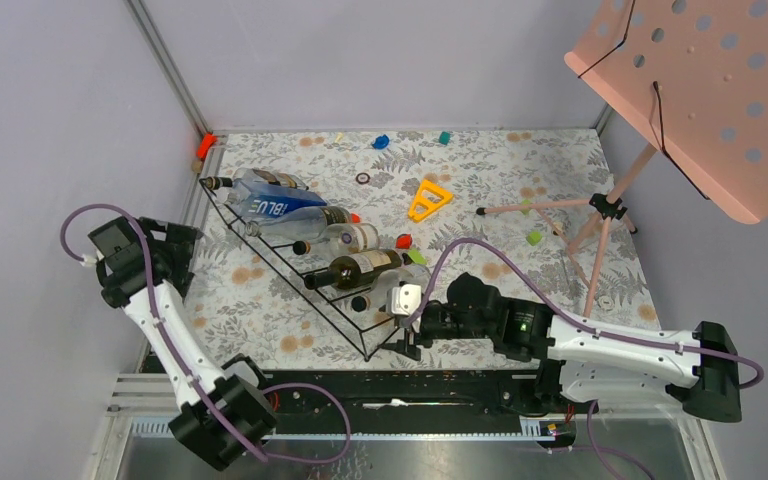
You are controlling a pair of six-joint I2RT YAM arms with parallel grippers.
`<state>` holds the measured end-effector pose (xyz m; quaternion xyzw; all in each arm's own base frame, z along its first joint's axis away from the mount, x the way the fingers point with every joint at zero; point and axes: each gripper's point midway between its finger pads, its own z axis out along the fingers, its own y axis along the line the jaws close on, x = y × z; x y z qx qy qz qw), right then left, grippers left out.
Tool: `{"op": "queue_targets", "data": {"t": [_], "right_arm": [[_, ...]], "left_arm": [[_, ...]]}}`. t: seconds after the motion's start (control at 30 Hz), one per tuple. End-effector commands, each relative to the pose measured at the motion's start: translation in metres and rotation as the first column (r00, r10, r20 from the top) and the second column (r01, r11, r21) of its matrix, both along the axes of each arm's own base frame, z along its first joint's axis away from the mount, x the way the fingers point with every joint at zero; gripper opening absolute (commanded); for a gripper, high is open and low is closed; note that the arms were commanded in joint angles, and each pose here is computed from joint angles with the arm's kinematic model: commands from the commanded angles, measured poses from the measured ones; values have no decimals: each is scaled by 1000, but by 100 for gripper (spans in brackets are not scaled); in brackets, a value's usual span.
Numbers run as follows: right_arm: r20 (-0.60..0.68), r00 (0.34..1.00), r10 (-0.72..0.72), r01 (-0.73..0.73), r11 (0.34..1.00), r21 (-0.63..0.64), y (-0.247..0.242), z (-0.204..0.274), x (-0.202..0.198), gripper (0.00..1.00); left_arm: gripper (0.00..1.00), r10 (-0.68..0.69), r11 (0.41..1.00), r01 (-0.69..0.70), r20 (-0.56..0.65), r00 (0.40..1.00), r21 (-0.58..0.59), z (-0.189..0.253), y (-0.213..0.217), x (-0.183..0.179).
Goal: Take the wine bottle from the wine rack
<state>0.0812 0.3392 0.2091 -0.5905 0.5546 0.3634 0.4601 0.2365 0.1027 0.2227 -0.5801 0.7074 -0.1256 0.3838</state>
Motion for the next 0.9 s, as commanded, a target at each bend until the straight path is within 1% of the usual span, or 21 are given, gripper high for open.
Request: {"op": "queue_targets", "data": {"t": [0.0, 0.07, 0.23, 0.43, 0.5, 0.53, 0.63, 0.77, 0.83, 0.87], "right_arm": [[23, 998, -51, 49, 996, 67, 11, 10, 10, 71], [23, 999, -47, 46, 997, 55, 12, 6, 10, 70], [25, 999, -46, 44, 998, 53, 15, -1, 11, 68], [12, 1000, -1, 0, 999, 52, 22, -9, 4, 62], [8, 1000, 12, -12, 999, 50, 25, -13, 3, 59], [8, 1000, 13, -14, 999, 50, 27, -14, 3, 56], [9, 1000, 22, -22, 999, 47, 31, -17, 2, 48], [19, 999, 25, -26, 999, 42, 37, -22, 4, 41], [26, 1000, 12, -13, 999, 36, 39, -25, 7, 33], [29, 1000, 9, -10, 999, 30, 40, -27, 9, 28]], "left_arm": [[89, -47, 998, 51, 112, 993, -37, 11, -2, 16], [89, -22, 1000, 23, 101, 995, -9, 12, 5, 14], [90, -2, 1000, 0, 95, 995, 18, 17, 15, 17], [90, 12, 1000, -14, 71, 997, 27, 16, 28, 25], [90, 28, 999, -29, 48, 998, 23, 10, 34, 27], [90, 37, 999, -38, 41, 998, 21, 8, 37, 29], [90, 55, 998, -55, 37, 998, 8, 5, 44, 35], [89, 45, 999, -45, 42, 998, -19, -2, 49, 47], [87, 35, 999, -34, 29, 999, -38, -9, 50, 50], [86, 27, 999, -26, 25, 999, -45, -13, 49, 52]]}}
